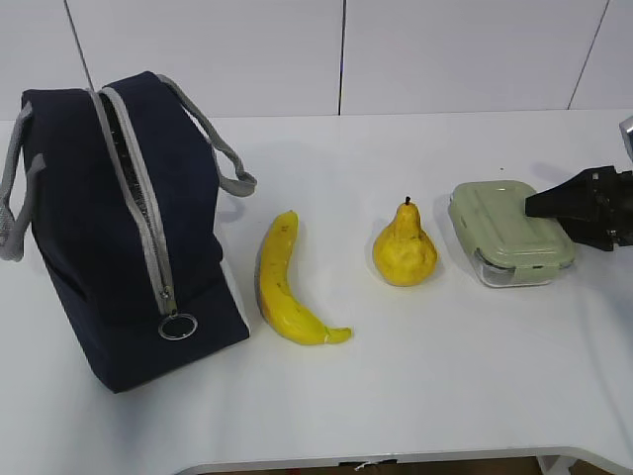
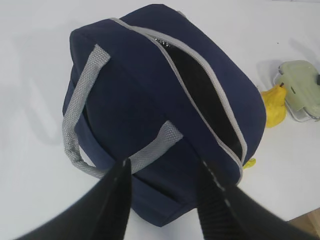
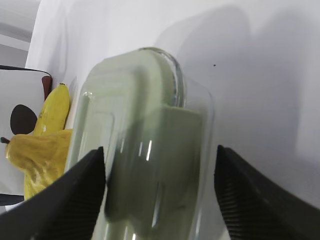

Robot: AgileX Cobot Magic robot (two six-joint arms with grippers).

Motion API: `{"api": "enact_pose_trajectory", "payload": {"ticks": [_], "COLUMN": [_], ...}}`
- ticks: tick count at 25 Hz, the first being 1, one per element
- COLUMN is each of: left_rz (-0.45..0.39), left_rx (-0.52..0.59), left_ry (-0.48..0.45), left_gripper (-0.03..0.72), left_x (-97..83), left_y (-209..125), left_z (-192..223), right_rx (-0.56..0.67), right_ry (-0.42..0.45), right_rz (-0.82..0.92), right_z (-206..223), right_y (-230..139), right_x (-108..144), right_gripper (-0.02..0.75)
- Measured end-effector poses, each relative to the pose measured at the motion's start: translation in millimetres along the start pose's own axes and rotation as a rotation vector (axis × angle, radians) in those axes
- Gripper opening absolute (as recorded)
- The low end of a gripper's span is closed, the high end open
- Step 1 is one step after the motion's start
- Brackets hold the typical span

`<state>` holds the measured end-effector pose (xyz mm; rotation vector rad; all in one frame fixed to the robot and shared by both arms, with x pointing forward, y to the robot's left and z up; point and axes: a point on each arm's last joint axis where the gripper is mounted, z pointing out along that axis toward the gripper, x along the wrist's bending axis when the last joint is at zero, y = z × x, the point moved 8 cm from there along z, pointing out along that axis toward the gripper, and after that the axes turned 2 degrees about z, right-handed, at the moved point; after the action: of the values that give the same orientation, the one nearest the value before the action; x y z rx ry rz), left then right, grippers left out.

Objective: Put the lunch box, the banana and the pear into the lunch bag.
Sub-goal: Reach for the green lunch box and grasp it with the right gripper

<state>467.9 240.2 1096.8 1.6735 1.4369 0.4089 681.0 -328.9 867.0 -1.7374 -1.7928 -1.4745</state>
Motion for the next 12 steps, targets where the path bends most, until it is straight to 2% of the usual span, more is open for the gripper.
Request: {"api": "enact_pose_trajectory", "payload": {"ticks": [12], "left_rz": [0.0], "left_rx": [-0.004], "left_ry": [0.002], "left_gripper": [0.31], "left_x": [0.3], "left_y": [0.7], "left_z": [0.0], "right_rx": [0.004], "right_ry": [0.0], "right_rz": [-0.002], "right_z": [0.6], "right_y": [-0.6], "right_x": [0.3], "right_gripper": [0.552]}}
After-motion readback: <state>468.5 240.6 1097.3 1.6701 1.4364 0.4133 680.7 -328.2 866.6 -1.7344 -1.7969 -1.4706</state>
